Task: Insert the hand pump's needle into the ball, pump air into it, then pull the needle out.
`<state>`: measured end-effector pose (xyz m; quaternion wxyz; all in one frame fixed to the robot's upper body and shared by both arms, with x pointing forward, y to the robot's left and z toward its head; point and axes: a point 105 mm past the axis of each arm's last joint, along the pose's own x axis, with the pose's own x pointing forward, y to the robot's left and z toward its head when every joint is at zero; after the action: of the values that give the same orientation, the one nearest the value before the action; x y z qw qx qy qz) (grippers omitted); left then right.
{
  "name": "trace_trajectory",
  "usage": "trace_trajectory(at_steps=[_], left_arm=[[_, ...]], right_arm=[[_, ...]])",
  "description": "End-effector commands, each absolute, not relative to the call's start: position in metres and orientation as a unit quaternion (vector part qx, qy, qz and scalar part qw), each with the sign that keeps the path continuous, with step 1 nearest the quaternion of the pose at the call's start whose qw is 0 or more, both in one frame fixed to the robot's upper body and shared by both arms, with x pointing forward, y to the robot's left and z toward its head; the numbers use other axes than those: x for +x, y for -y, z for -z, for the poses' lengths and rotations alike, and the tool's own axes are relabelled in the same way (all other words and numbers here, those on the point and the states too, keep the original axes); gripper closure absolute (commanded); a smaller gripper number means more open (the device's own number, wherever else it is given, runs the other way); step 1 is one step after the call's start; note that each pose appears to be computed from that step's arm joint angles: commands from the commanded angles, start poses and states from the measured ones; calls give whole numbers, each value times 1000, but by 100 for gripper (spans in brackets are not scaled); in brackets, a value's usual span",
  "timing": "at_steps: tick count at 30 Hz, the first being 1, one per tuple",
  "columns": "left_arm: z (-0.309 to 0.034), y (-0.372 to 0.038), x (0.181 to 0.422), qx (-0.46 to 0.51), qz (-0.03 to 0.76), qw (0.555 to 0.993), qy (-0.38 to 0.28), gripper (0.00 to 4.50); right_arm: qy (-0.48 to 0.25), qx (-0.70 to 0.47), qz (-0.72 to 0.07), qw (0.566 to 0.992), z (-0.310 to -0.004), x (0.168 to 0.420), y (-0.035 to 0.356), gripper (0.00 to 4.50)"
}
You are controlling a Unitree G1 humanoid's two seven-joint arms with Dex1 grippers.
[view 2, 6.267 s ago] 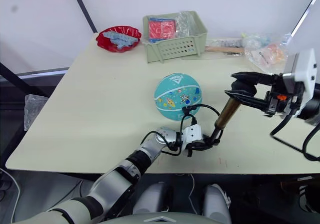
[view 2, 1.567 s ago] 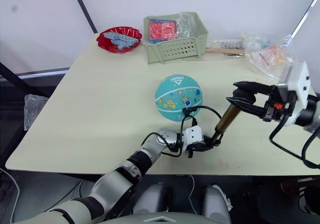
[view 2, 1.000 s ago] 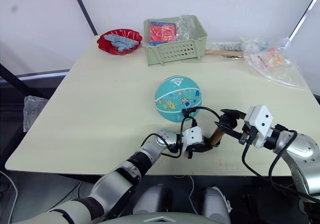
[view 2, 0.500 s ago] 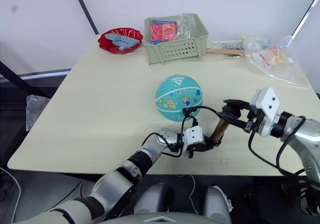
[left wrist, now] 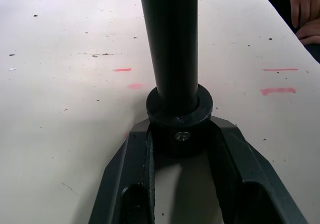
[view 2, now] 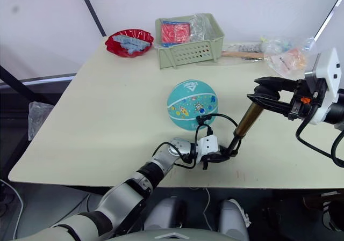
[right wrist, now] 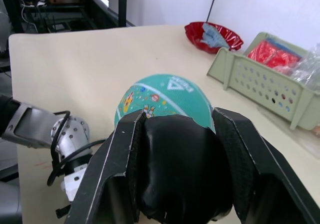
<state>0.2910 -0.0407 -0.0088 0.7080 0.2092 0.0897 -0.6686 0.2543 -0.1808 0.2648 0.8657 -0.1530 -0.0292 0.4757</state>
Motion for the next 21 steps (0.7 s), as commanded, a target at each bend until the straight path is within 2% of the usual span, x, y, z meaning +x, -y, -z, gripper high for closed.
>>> trace_trajectory(at_steps=[1,10,17,21], left_arm=[[71,-1,270,232,648,688,-229,342],[70,1,270,231,649,689,-227,342],[70,0,270,231,646,691,-228,342],[70,0,271,231,645,692,-228,342]], right_arm=[[80,-175,-453,870,-292,249,184,292],[-20,-173,-469,866,-215,251,180,292],[-41,-161,-478,863,-166,247,174,292],[-42,-156,-472,867,-149,247,173,292]])
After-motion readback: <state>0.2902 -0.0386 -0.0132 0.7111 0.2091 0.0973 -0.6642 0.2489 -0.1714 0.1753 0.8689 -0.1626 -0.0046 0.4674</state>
